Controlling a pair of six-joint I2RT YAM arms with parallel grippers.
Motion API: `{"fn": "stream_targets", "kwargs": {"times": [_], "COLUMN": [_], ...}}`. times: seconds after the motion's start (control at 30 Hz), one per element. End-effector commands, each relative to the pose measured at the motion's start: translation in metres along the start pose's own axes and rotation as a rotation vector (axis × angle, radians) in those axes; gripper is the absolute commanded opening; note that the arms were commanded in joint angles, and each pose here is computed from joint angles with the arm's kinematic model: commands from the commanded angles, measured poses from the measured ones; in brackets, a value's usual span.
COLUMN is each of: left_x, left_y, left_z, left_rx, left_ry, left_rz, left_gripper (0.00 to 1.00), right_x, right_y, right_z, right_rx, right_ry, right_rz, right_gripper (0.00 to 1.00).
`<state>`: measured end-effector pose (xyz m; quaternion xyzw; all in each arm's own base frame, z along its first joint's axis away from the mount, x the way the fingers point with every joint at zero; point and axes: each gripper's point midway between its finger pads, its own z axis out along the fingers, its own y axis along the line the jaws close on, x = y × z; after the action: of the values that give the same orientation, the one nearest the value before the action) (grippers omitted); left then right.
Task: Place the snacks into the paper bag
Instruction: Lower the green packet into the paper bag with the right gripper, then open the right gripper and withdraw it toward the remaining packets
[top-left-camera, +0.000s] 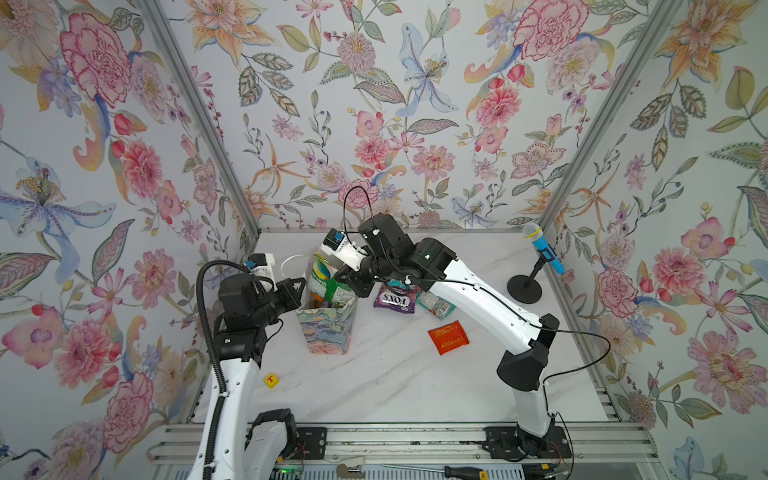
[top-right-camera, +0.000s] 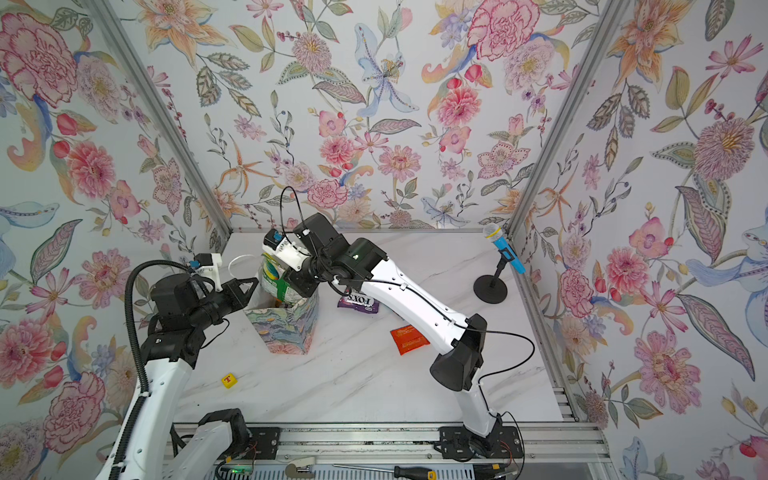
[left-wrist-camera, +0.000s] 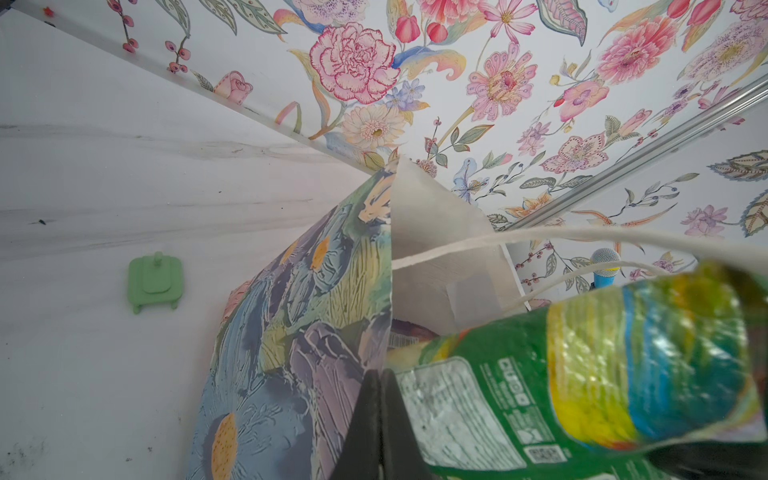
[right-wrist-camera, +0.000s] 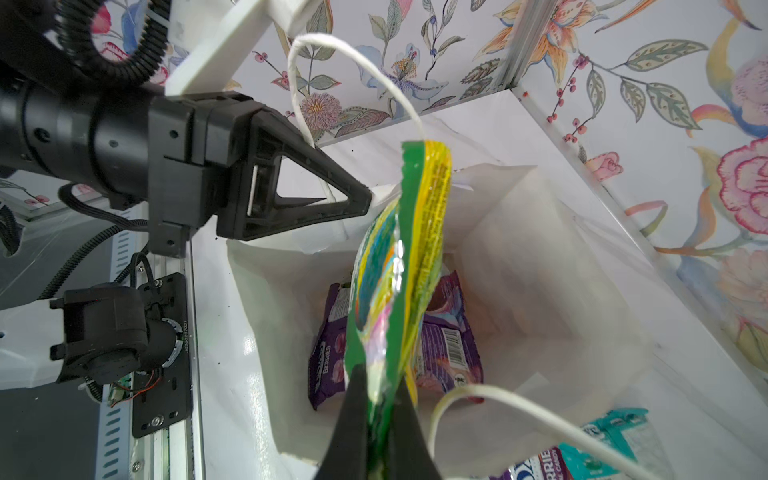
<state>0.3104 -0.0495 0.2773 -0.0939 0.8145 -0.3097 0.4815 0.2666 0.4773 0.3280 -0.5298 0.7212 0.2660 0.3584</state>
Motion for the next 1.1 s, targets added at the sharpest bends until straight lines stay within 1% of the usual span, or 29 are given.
{"fn": "stream_targets", "kwargs": {"times": [0.0,0.4,0.43,0.5,0.53,0.6,0.67,0.77,0.9,1.07], "left_x": [-0.006,-0.009,-0.009,-0.008,-0.008,-0.008,-0.008,-0.008,-0.007,-0.006], "left_y": [-0.012,-0.014,-0.014,-0.013,-0.013,-0.013,-0.013,-0.012,-0.012,-0.011], "left_z": [-0.004,-0.004,-0.005,-0.005,-0.005,-0.005,-0.004,-0.004,-0.003,-0.003], "left_rx": [0.043,0.042,0.042,0.041,0.04,0.039,0.038,0.038,0.039,0.039], "left_ry": [-0.021,-0.024,-0.025,-0.024,-0.024,-0.023,-0.022,-0.022,-0.02,-0.019], "left_rz": [0.045,0.045,0.044,0.046,0.045,0.046,0.047,0.047,0.043,0.047], "left_gripper": [0.03,0.03,0.03,0.03,0.03,0.03,0.03,0.03,0.03,0.03], "right_x": [-0.003,0.002,0.002,-0.001,-0.004,-0.013,-0.022,-0.033,-0.036,-0.027], "right_y": [0.004,0.01,0.008,0.003,0.0,-0.008,-0.018,-0.035,-0.053,-0.064], "right_z": [-0.005,0.009,0.01,0.007,0.004,-0.005,-0.017,-0.035,-0.049,-0.067], "right_rx": [-0.036,-0.082,-0.075,-0.045,-0.029,-0.005,0.036,0.123,0.208,0.266], "right_ry": [0.0,0.037,0.036,0.03,0.022,-0.006,-0.04,-0.084,-0.11,-0.136], "right_rz": [-0.033,-0.042,-0.042,-0.035,-0.028,-0.009,0.017,0.053,0.095,0.166], "right_gripper": [0.0,0.0,0.06,0.31,0.39,0.47,0.52,0.56,0.57,0.57]}}
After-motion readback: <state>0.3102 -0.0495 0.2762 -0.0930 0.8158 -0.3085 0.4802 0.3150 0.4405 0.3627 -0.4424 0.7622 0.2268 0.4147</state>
